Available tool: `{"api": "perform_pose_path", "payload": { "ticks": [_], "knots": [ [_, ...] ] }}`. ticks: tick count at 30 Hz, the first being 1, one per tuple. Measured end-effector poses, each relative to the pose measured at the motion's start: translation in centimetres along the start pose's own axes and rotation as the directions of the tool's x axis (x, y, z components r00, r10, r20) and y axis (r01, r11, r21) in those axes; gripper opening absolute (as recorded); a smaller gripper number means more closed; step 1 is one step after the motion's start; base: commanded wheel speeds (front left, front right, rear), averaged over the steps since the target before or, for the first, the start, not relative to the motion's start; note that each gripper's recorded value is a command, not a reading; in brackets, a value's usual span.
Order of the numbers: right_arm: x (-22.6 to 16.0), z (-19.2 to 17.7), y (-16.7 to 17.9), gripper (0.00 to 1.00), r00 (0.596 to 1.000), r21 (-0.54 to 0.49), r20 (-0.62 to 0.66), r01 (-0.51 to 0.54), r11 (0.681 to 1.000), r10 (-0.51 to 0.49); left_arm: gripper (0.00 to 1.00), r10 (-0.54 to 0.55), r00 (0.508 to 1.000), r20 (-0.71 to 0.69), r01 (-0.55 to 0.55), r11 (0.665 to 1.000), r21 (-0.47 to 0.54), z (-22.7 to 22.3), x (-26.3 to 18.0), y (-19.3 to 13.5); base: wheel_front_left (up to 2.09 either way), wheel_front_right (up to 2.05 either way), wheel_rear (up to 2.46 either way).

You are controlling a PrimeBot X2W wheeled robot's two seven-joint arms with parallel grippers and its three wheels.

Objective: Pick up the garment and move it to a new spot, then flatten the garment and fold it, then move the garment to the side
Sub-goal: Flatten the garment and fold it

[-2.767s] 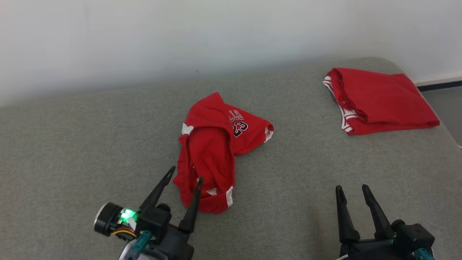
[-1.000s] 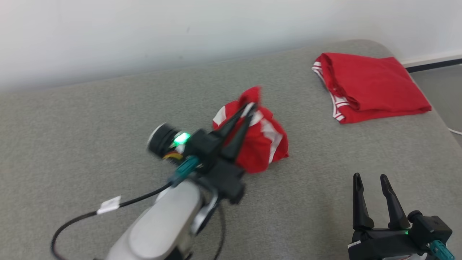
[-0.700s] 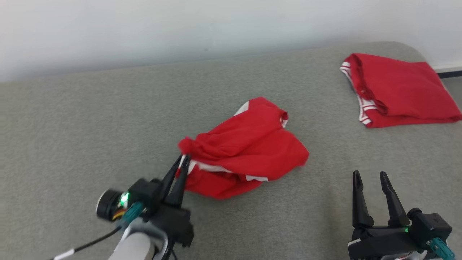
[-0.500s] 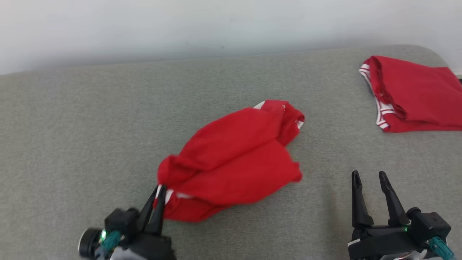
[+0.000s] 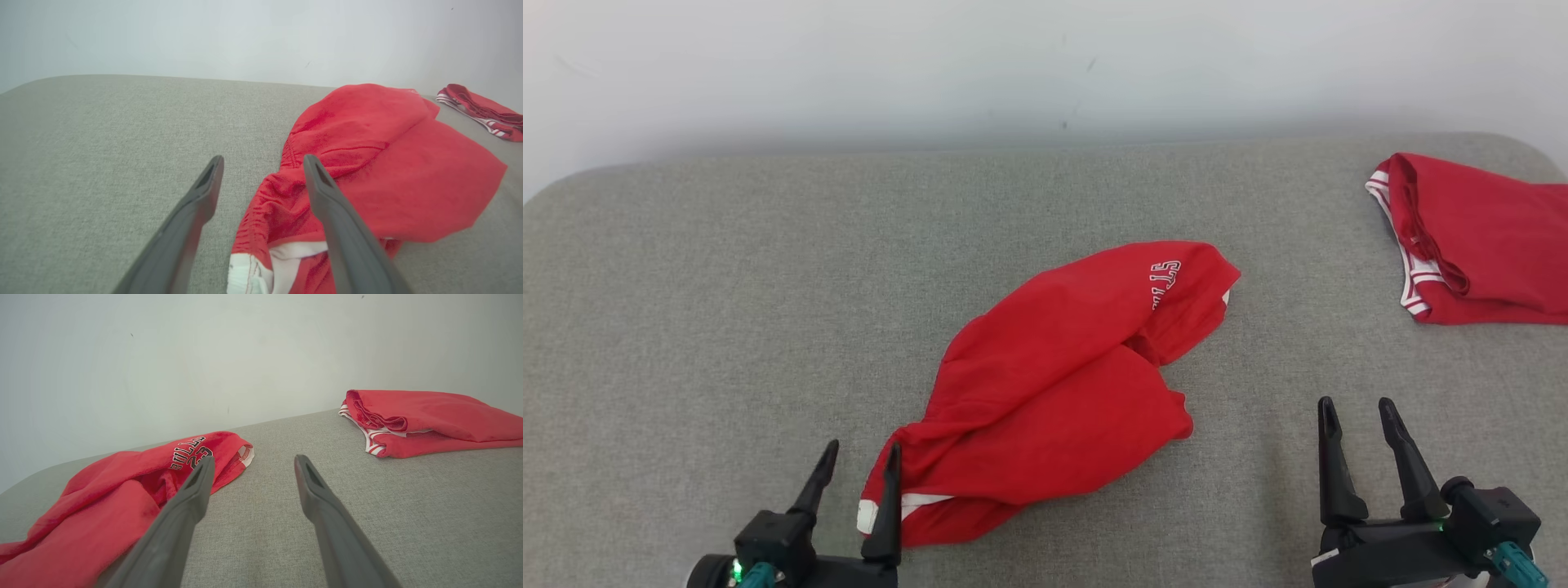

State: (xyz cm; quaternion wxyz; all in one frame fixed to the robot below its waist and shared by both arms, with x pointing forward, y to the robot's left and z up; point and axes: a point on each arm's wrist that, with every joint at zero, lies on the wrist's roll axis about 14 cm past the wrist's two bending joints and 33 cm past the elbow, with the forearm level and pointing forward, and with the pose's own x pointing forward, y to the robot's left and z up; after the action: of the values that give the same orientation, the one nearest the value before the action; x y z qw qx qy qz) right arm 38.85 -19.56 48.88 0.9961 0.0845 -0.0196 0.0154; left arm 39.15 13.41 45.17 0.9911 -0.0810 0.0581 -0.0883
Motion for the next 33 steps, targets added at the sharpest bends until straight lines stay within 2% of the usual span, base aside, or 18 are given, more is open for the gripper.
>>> {"api": "perform_pose_path", "payload": {
  "ticks": [8, 13, 20, 25, 33],
  "knots": [
    [-0.9, 0.3, 0.2, 1.00, 1.000, 0.007, 0.005, 0.000, 1.000, 0.000, 1.00, 0.059, 0.987, 0.149, -0.066, 0.997, 0.045, 4.6, -0.9, 1.9, 0.00, 0.00, 0.00],
    [-1.9, 0.1, 0.2, 1.00, 1.000, 0.009, -0.004, -0.002, 1.000, 0.002, 1.00, 0.139, 0.956, 0.260, -0.164, 0.983, 0.080, 8.0, -3.0, 3.8, 0.00, 0.00, 0.00],
    [-2.1, -0.7, 1.6, 1.00, 0.999, 0.019, -0.031, -0.044, 0.999, 0.044, 1.00, 0.196, 0.945, 0.262, -0.253, 0.946, 0.204, 7.8, -6.2, 6.2, 0.00, 0.00, 0.00],
    [-1.6, -1.6, 2.9, 1.00, 0.994, 0.023, -0.063, -0.087, 0.996, 0.088, 1.00, 0.250, 0.934, 0.254, -0.303, 0.933, 0.195, 7.2, -7.9, 7.3, 0.00, 0.00, 0.00],
    [1.6, -2.1, 5.8, 1.00, 0.977, 0.006, -0.089, -0.192, 0.981, 0.191, 1.00, 0.270, 0.930, 0.250, -0.317, 0.933, 0.172, 7.0, -8.3, 7.5, 0.00, 0.00, 0.00]
  ]
}}
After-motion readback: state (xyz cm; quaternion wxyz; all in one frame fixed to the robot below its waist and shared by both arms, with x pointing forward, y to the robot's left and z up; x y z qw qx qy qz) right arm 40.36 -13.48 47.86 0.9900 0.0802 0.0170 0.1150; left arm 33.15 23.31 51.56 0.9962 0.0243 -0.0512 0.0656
